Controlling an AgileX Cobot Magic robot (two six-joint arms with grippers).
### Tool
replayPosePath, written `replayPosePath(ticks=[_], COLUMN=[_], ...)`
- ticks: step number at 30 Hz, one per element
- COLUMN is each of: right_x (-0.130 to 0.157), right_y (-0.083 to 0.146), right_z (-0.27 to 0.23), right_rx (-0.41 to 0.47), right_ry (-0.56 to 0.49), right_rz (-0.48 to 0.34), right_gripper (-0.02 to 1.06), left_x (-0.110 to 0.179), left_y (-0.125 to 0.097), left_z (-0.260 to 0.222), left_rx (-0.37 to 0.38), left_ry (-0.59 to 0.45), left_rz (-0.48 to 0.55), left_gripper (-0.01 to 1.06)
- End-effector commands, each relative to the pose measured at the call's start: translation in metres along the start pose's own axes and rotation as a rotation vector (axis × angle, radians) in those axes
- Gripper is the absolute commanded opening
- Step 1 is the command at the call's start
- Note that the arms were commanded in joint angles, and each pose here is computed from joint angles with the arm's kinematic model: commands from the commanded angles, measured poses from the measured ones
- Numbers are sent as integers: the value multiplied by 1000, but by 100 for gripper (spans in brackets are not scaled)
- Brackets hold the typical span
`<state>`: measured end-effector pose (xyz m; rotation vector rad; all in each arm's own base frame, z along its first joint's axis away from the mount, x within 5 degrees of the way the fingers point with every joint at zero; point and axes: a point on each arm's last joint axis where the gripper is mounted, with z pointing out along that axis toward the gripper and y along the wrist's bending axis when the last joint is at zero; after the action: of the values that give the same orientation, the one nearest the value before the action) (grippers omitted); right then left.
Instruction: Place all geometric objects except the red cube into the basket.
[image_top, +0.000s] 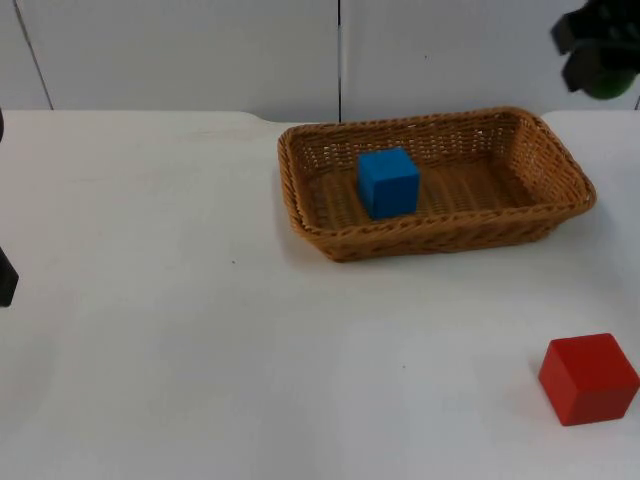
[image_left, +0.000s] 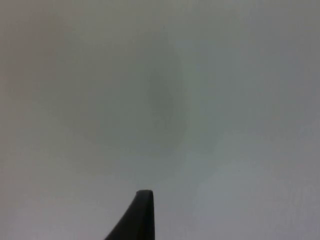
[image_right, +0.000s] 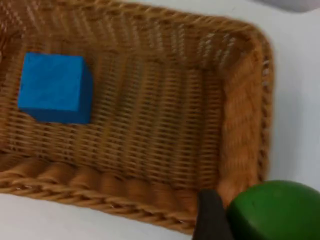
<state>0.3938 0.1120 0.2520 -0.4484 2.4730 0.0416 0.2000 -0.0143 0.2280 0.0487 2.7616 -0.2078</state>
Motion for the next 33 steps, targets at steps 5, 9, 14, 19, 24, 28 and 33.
replayPosePath(ticks=[5, 9, 14, 19, 24, 28, 33], right_x=[-20, -25, -18, -8, -7, -7, -8], right_y=[5, 8, 10, 12, 13, 13, 12], right_z=[60, 89, 118, 137, 139, 139, 133], right_rx=[-35, -49, -53, -56, -66, -66, -67], right_ry=[124, 143, 153, 185, 186, 183, 194], right_rz=[25, 38, 42, 44, 58, 58, 58], right_gripper=[0, 0, 0, 16, 56, 78, 78], left_x=[-1, -1, -1, -1, -1, -1, -2], left_y=[0, 0, 0, 0, 0, 0, 0], left_z=[-1, -1, -1, -1, -1, -1, -1], left_rx=[3, 6, 6, 8, 8, 8, 7], left_ry=[-20, -22, -22, -22, -22, -22, -26], left_rz=[-12, -15, -15, -17, -17, -17, -17], left_gripper=[105, 105, 105, 105, 105, 105, 105])
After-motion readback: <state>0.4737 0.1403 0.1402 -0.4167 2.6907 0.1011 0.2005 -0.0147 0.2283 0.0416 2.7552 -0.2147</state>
